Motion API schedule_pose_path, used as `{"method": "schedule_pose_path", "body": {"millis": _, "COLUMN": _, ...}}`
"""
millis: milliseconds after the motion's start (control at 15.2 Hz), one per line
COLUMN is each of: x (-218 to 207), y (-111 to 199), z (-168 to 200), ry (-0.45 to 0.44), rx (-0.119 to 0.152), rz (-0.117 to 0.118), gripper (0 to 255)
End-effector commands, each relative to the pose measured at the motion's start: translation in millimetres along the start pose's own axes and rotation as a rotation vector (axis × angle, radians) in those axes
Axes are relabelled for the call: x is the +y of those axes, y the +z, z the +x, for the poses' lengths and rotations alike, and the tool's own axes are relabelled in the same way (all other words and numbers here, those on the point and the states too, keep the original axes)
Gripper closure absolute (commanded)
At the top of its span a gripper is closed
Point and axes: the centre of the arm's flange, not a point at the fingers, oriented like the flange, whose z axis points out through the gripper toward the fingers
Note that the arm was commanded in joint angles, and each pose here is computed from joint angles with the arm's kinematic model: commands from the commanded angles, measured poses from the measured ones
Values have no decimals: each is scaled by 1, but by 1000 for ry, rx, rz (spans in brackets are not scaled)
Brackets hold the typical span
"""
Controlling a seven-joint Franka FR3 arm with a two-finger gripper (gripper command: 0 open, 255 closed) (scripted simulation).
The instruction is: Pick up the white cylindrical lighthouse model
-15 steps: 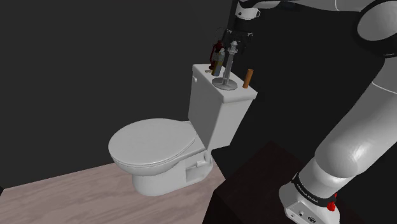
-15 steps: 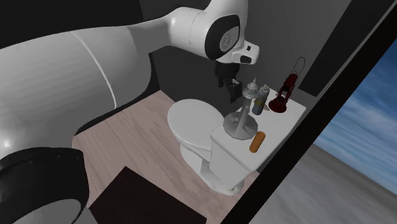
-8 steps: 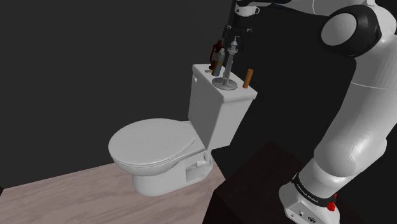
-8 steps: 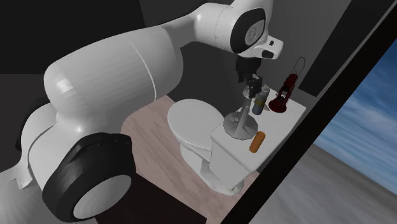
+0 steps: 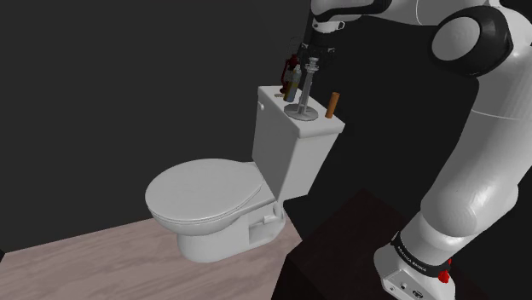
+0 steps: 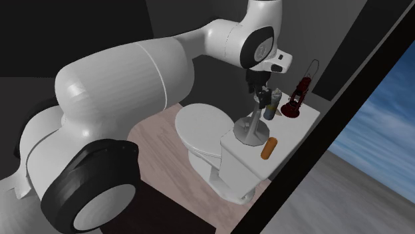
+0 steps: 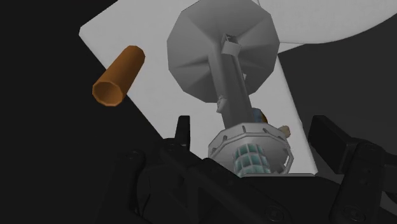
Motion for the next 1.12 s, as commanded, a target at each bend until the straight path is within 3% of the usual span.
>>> {"method": "schedule_pose_path", "body": {"millis": 0, "x": 0, "y": 2, "z": 0, "ry": 0, "rx": 1, "rz": 0, "gripper": 255}}
{"method": "schedule_pose_path", "body": {"millis": 594, "x": 0, "y": 2, "z": -1, "ry": 0, "rx": 1, "rz": 0, "gripper": 255}}
{"method": "schedule_pose_path", "body": {"millis": 1056, "x": 0, "y": -35, "z": 6, "ry": 0, "rx": 1, "rz": 0, "gripper": 255}}
